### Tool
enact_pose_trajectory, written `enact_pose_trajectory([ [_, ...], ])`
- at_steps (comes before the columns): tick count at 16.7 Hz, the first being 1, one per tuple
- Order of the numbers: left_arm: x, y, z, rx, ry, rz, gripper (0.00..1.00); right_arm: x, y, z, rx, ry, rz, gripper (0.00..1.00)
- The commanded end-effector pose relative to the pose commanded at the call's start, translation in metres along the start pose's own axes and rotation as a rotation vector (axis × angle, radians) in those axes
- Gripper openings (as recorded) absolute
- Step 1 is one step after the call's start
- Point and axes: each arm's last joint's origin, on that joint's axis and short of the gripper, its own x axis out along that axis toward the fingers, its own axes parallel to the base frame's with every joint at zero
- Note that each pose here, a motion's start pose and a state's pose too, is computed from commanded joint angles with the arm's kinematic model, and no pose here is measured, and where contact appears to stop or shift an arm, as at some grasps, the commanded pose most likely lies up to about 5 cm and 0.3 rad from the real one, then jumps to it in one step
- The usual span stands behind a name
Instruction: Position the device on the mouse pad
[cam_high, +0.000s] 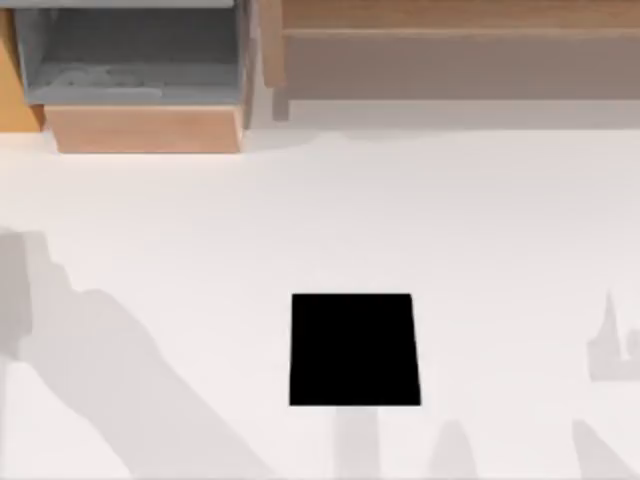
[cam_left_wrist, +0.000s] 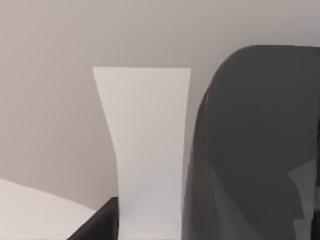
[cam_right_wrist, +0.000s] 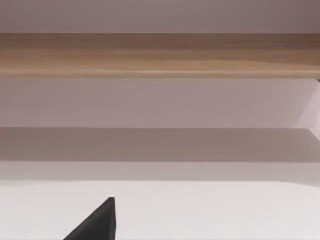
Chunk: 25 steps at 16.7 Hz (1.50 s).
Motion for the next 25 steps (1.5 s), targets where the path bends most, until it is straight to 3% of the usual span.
enact_pose_trajectory([
  [10,0.0,0.0,0.0,0.0,0.0,0.0,0.02,0.0,0.0,0.0,0.0,0.0,0.0,1.0],
  [18,0.0,0.0,0.0,0.0,0.0,0.0,0.0,0.0,0.0,0.0,0.0,0.0,0.0,1.0],
  [19,-0.021,-0.004,0.002,-0.022,0.024,-0.004,0.0,0.0,0.0,0.0,0.0,0.0,0.0,1.0],
  [25,-0.061,0.001,0.0,-0.014,0.025,-0.007,0.0,0.0,0.0,0.0,0.0,0.0,0.0,1.0],
])
